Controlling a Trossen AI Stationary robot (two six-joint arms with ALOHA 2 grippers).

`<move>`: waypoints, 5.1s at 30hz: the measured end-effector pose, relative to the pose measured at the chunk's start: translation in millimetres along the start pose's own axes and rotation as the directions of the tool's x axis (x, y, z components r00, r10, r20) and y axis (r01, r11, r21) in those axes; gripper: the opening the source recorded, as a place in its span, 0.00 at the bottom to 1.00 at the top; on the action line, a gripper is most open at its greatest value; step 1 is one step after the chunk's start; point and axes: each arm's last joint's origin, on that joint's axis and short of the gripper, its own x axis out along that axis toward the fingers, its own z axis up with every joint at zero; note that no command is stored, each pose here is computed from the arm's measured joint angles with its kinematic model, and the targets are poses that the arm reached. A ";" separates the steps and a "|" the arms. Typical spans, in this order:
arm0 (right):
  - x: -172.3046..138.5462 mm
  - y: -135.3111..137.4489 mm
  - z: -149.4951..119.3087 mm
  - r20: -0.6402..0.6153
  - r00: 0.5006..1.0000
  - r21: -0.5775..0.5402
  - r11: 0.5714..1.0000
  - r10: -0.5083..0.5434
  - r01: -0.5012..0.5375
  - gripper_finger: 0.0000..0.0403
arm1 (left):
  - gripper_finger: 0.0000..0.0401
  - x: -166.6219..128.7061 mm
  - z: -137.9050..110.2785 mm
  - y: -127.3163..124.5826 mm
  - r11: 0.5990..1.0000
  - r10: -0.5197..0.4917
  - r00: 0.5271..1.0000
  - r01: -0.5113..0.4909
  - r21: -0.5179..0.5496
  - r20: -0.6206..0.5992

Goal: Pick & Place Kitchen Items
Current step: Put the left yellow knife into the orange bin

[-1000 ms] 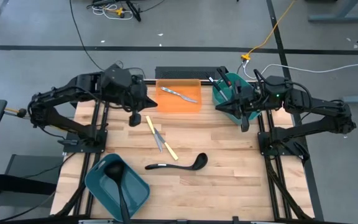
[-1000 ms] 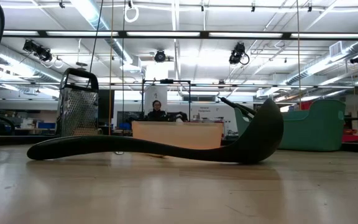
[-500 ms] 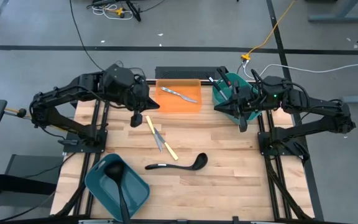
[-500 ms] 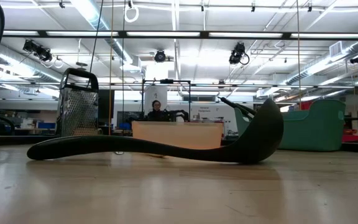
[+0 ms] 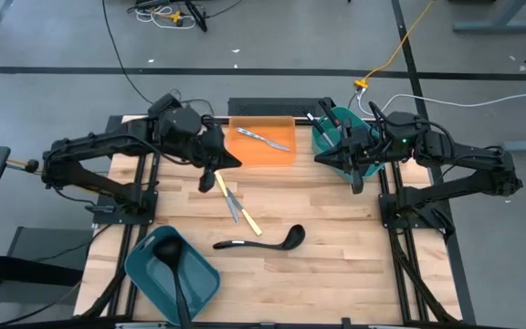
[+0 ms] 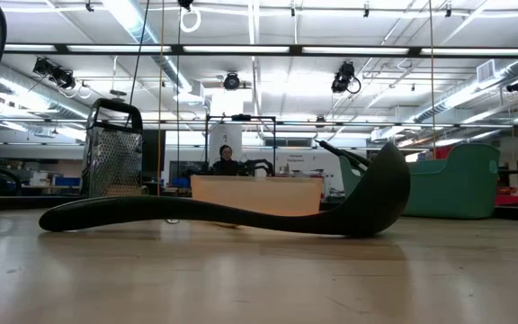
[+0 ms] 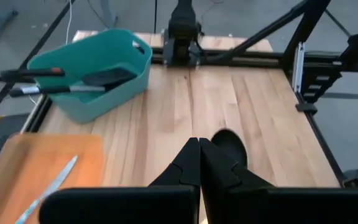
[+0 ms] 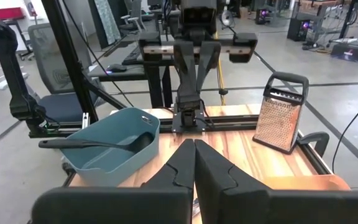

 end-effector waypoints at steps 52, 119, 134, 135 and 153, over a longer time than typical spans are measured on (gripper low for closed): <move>-14.0 -2.9 -11.8 -0.119 0.980 -0.056 0.987 -0.157 0.152 0.02 | 0.00 30.4 -128.8 9.7 0.998 0.054 0.960 -0.045 0.039 -0.275; -17.3 -2.4 -14.9 -0.152 0.976 -0.050 0.988 -0.155 0.149 0.03 | 0.04 114.7 -179.6 29.7 0.947 0.162 0.778 0.050 0.317 -0.607; -17.3 -2.2 -15.9 -0.163 0.975 -0.050 0.988 -0.152 0.146 0.03 | 0.39 114.4 -179.9 29.6 0.946 0.161 0.775 0.054 0.319 -0.611; -17.3 -2.2 -15.9 -0.163 0.975 -0.050 0.988 -0.152 0.146 0.03 | 0.41 114.1 -180.3 29.5 0.947 0.160 0.772 0.055 0.316 -0.615; -17.3 -2.2 -15.9 -0.163 0.975 -0.052 0.988 -0.152 0.145 0.03 | 0.59 105.0 -190.3 28.7 0.927 0.186 0.671 0.121 0.354 -0.718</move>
